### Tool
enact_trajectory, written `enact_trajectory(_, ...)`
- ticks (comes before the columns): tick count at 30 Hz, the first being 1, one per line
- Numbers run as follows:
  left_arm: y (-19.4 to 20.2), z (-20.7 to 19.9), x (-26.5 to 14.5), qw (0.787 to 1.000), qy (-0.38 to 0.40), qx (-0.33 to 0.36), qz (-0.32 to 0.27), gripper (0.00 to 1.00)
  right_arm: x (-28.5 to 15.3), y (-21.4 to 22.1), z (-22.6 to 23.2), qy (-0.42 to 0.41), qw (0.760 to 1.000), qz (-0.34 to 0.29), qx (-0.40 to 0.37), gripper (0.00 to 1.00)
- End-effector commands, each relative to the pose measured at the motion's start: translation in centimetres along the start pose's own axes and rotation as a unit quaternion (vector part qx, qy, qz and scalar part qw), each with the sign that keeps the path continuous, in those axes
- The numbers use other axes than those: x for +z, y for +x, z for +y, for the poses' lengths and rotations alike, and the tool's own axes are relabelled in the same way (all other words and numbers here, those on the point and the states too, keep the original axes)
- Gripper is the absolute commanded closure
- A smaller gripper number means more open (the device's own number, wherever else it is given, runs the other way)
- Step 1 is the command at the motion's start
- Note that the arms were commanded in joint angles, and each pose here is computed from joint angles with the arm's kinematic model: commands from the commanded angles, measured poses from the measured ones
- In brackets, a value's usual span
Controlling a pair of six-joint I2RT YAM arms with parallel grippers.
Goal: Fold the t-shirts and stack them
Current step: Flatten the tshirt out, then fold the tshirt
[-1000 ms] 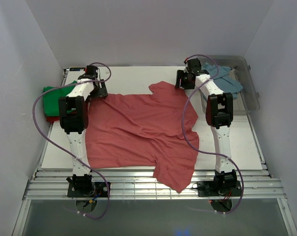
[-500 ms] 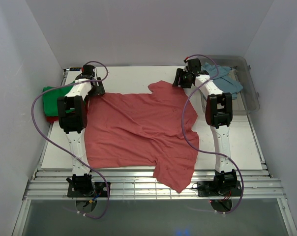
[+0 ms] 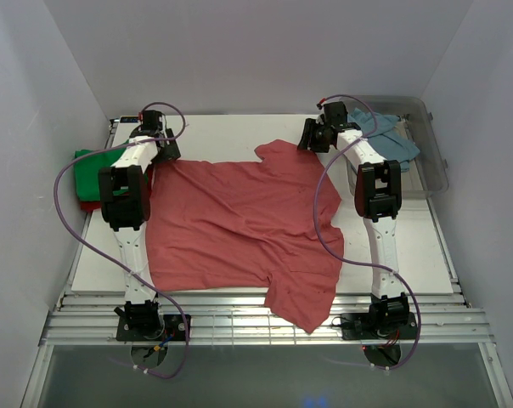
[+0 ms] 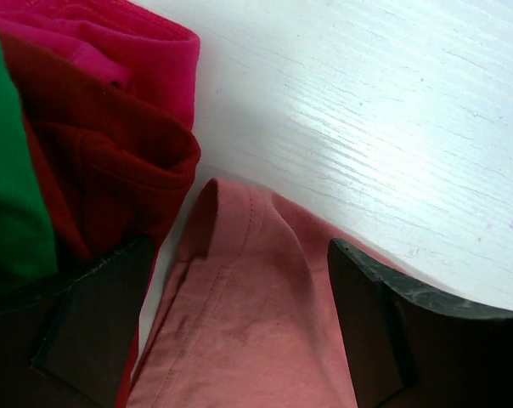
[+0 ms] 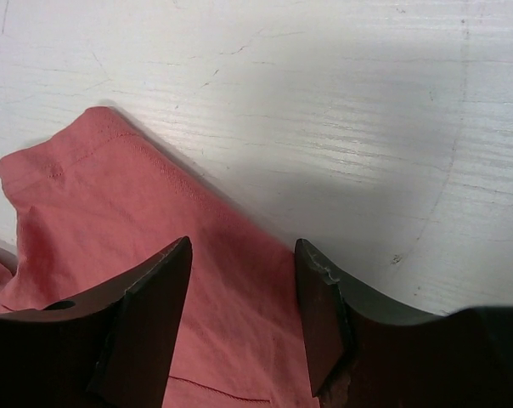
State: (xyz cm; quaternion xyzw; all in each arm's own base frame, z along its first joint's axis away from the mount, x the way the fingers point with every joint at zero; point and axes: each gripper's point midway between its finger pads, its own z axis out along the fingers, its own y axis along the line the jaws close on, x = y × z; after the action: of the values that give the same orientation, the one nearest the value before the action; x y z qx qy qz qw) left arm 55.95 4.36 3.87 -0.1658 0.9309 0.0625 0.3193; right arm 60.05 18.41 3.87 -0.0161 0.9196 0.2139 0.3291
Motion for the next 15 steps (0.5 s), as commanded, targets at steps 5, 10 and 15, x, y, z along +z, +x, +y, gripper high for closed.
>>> enact_trajectory(5, -2.6, 1.3, -0.4, 0.999, -0.016, -0.021, -0.037, 0.16, 2.2, 4.2, -0.1, -0.005, 0.999, 0.050, 0.010, 0.48)
enact_trajectory(10, -2.5, 1.6, 0.4, 0.999, -0.020, -0.025, -0.035, 0.33, 2.5, 5.0, 0.8, -0.011, 0.998, 0.057, 0.006, 0.55)
enact_trajectory(15, -1.6, 1.5, 1.4, 0.999, -0.020, -0.026, -0.025, 0.56, 2.5, 5.6, 0.6, -0.003, 0.998, 0.063, 0.003, 0.63)
